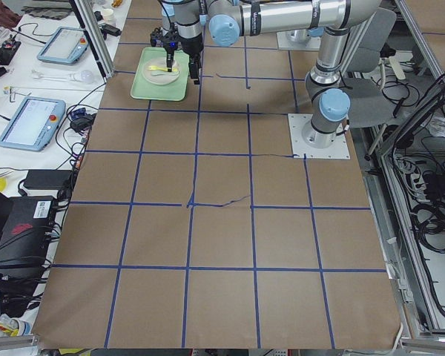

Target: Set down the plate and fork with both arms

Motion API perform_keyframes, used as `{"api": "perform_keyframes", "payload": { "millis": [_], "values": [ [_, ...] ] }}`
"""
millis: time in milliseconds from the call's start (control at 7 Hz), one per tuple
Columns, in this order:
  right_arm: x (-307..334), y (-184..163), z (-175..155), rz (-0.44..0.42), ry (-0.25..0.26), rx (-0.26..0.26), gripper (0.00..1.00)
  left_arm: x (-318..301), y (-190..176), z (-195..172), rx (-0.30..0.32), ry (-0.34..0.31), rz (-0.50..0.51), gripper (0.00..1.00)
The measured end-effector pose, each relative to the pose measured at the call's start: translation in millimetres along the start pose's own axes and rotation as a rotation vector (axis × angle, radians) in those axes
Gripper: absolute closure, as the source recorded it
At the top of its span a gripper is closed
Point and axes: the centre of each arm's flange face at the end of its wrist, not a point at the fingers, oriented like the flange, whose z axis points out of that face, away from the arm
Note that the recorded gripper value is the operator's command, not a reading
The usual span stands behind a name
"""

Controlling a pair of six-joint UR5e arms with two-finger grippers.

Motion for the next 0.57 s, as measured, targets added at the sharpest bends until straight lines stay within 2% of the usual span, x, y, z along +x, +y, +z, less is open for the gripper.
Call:
{"api": "perform_keyframes", "payload": {
  "millis": [286,571],
  "values": [
    [-0.5,0.2,0.0,-0.001,0.001,0.000,0.44,0.4,0.5,3.9,0.001,0.001,0.046,0.00],
    [-4.8,2.3,-0.1,-0.007,0.002,0.000,0.66,1.0,0.9,7.9,0.010,0.003,0.054,0.00]
  ]
}}
